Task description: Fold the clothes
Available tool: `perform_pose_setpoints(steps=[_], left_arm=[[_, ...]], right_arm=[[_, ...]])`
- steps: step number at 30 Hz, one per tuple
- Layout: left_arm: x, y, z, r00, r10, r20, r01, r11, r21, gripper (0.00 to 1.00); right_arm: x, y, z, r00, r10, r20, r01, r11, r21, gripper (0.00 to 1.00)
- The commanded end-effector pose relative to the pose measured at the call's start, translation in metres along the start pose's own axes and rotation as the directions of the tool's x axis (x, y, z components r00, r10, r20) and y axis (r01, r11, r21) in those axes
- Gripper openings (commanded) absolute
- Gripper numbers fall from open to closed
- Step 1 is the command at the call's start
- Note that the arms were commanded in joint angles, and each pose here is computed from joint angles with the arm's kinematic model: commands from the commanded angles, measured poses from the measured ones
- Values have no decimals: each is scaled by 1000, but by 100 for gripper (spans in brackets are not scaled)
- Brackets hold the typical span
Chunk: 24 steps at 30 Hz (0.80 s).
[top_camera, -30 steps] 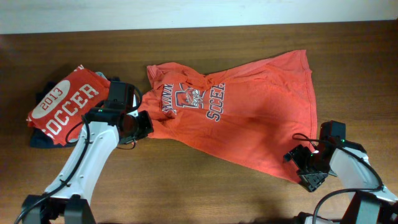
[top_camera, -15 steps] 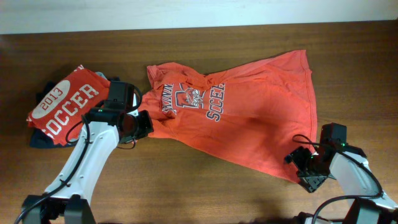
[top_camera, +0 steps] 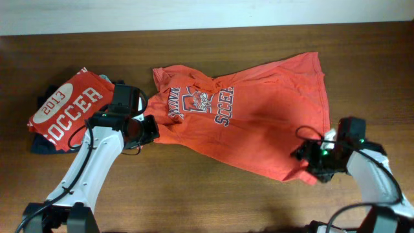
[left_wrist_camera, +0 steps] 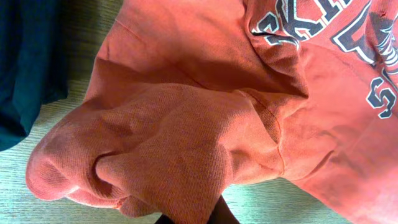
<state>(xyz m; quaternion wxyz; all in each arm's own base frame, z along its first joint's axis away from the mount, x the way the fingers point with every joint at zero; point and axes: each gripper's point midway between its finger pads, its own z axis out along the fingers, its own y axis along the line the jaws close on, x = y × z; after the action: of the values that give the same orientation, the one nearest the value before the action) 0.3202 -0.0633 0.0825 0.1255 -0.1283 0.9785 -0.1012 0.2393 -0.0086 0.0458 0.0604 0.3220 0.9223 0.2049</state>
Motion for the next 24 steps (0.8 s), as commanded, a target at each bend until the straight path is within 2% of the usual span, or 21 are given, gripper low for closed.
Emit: perform_pose_setpoints(steps=[1,6,8,11,17,19,24], left_arm=[[-5,0,-2,1000,16,12,-16,1000,-4,4],[-5,1,-2,1000,16,12,-16,1000,-4,4],[-5,1,-2,1000,16,12,-16,1000,-4,4],[-6,0,-2,1000,16,13,-16,1000,-4,4],[-6,0,-2,1000,17,16,-17,1000,-3,8],[-6,0,-2,1000,17,16,-17,1000,-3,8],[-6,0,-2,1000,27,16,-27,1000,-3,8]], right_arm=[[-12,21,-21,995,-78,64,81,996,-47,73],[0,11,-20,999,-31,15,31,999,-8,72],[18,-3,-21,998,46,-47,-43,997,62,77],[47,-16,-19,984,104,-148,-88,990,114,79],[86,-46,-1,947,226,-229,-178,960,215,85],[96,-59,11,936,270,-225,-215,946,243,86],[85,-70,35,935,335,-116,-304,926,226,85]])
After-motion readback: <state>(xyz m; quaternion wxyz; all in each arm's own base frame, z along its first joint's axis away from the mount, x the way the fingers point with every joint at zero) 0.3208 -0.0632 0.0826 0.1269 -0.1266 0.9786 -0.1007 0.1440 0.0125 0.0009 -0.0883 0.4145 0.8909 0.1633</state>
